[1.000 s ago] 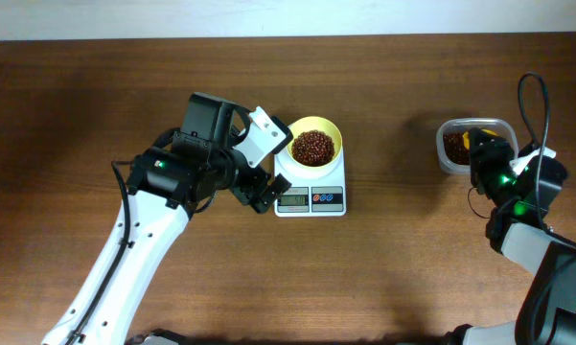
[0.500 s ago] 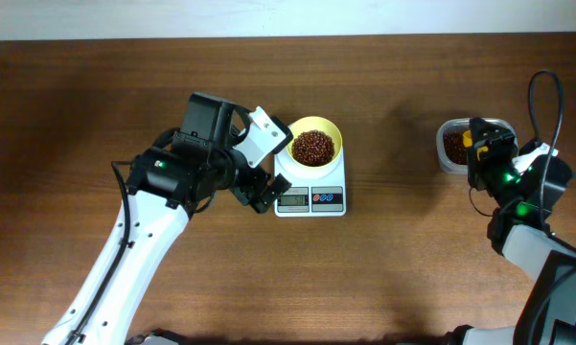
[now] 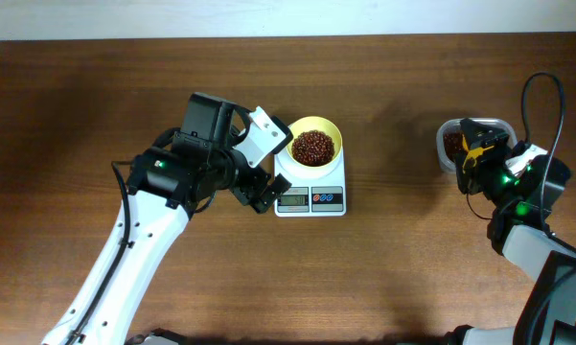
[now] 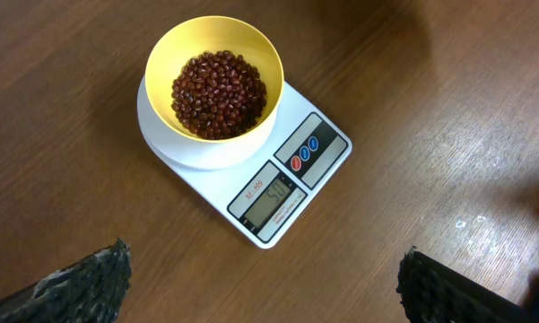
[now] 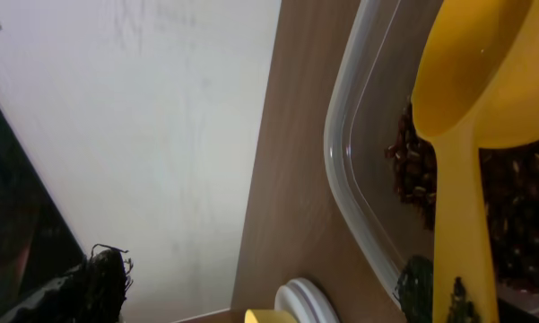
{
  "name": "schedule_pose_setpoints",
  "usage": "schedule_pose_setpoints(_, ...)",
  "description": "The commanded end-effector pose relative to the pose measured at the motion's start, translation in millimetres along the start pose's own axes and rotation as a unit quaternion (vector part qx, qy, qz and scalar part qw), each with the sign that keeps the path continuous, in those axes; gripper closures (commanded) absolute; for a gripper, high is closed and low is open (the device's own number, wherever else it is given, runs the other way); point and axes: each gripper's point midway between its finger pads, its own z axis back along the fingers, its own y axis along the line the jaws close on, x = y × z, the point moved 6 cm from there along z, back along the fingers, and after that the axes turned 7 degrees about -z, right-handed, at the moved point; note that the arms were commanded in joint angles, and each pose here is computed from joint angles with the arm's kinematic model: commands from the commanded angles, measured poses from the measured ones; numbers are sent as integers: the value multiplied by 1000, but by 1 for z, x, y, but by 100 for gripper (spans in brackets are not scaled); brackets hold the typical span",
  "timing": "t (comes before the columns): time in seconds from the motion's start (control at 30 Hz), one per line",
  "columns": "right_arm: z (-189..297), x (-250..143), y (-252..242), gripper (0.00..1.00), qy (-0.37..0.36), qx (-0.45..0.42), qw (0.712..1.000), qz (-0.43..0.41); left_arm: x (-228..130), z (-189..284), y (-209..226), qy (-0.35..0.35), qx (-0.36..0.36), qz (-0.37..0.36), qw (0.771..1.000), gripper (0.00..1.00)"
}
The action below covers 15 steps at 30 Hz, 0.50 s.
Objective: Scoop item into bowl and weigh 50g on scale
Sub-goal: 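Lower the scoop into the bean tub with the right gripper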
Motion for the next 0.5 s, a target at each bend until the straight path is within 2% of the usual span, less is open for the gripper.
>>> schedule_pose_setpoints(0.0,3,-8,8,1,30,15,999,13,1,5,-1,-7,4,0,1000,1)
schedule_pose_setpoints(0.23,4,-23,3,1,95,10,995,14,1,5,-1,-7,4,0,1000,1)
schedule_pose_setpoints(0.47,5,-26,-8,1,103,-15,995,10,1,5,-1,-7,4,0,1000,1)
